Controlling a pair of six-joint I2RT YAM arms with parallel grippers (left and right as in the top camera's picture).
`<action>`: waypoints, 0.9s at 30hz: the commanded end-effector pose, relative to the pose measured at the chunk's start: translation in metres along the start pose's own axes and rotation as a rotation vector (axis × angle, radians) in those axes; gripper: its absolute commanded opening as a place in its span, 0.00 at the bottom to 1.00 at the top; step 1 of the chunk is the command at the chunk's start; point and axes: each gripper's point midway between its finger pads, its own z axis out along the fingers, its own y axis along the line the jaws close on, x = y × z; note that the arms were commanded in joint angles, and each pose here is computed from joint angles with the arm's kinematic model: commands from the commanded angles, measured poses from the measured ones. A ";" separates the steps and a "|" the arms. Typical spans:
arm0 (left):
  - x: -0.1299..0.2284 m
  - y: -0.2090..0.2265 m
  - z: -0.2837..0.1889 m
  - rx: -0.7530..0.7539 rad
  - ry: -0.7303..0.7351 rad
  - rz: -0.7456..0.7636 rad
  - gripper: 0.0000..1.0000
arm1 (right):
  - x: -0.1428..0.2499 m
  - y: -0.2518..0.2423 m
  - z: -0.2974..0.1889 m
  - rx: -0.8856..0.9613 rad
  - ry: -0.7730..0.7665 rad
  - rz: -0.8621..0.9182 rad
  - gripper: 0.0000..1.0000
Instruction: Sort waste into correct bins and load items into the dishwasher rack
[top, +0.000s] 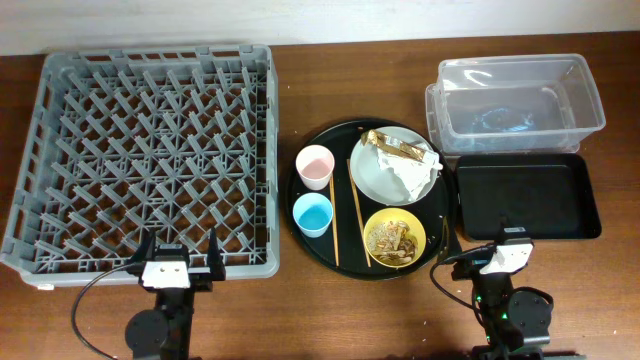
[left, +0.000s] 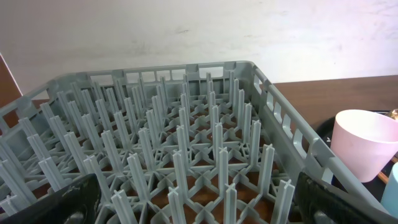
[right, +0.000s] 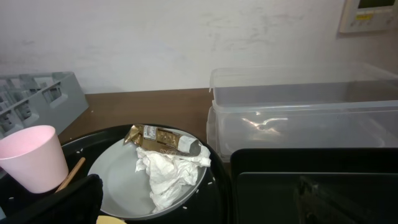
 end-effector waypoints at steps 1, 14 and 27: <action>0.000 -0.001 0.000 0.004 -0.003 0.013 0.99 | 0.003 0.000 0.000 -0.001 0.003 0.004 0.98; 0.000 -0.001 0.000 0.004 -0.003 0.013 0.99 | 0.002 0.000 0.000 -0.001 0.002 0.004 0.99; 0.000 -0.001 0.000 0.004 -0.003 0.013 0.99 | -0.032 0.020 -0.009 -0.107 -0.060 -0.081 0.99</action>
